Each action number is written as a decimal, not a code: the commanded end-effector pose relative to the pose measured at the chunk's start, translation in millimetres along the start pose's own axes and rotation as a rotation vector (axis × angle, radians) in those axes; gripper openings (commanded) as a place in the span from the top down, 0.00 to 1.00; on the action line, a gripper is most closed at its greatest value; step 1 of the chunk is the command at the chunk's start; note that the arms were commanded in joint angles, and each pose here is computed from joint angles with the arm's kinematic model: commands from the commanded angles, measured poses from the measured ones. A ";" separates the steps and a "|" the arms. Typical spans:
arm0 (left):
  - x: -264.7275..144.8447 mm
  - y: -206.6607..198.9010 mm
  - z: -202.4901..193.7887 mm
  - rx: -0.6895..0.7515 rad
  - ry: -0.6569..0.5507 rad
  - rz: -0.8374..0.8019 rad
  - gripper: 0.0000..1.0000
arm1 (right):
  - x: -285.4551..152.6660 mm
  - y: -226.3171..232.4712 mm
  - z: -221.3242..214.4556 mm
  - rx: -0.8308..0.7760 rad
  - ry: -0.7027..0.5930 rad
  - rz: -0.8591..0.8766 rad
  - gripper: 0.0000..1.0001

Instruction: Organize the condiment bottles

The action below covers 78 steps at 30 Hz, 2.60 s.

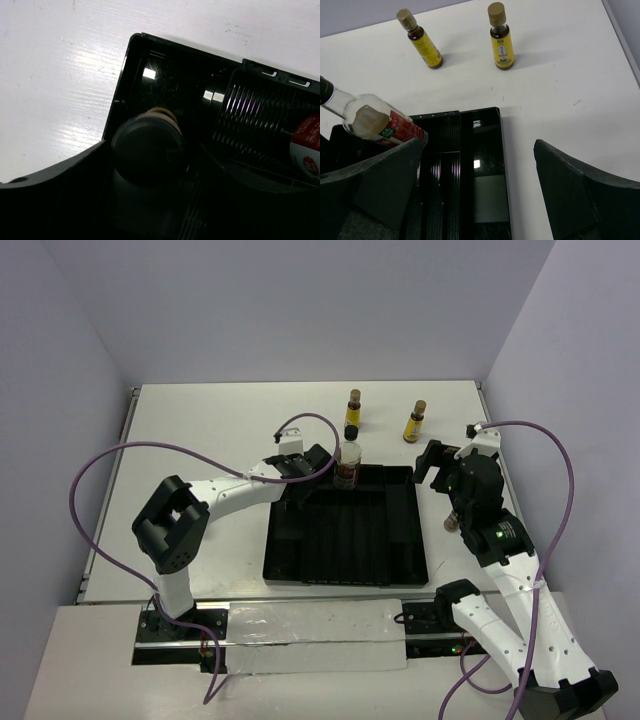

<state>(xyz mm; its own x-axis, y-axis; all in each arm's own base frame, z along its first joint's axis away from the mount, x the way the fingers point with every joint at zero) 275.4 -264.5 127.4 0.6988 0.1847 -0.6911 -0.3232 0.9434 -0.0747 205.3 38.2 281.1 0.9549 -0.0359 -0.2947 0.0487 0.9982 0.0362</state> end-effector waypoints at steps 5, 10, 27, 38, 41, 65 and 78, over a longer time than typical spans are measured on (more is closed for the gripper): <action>-23.5 -7.2 27.7 -0.051 -0.037 -0.058 0.07 | -0.8 1.4 5.4 0.006 -0.026 0.010 0.00; -44.2 -10.4 49.9 -0.094 -0.063 -0.103 0.04 | -0.9 1.8 6.2 0.006 -0.027 0.013 0.00; -78.5 131.9 118.2 -0.380 -0.196 0.111 0.00 | 4.1 5.7 0.9 0.002 -0.011 0.039 0.00; -61.6 225.0 99.7 -0.528 -0.200 0.361 0.01 | 8.7 10.2 2.4 0.003 -0.011 0.064 0.00; -40.4 232.1 86.4 -0.509 -0.126 0.416 0.00 | 7.7 10.0 4.0 0.004 -0.014 0.064 0.00; -8.4 227.5 41.1 -0.530 0.020 0.342 0.21 | 7.4 10.0 2.8 0.003 -0.010 0.066 0.00; -21.7 224.4 63.3 -0.498 -0.026 0.311 0.90 | 7.2 10.8 3.3 0.003 -0.009 0.073 0.00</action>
<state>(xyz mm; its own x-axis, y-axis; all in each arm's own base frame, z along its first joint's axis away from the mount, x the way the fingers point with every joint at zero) 216.0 -38.6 142.8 0.4640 0.4542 -0.7605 -0.8016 0.5806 -0.1424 211.3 47.5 276.7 0.9480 0.0310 -0.3167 -0.0153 0.9985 0.0518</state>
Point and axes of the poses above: each gripper's point midway between its finger pads, its own x axis out along the fingers, its own y axis along the line the jaws close on, z = x × y, the point moved 7 cm from there along -x, back along the fingers, and after that the axes turned 10 degrees about -x, right-handed, at the moved point
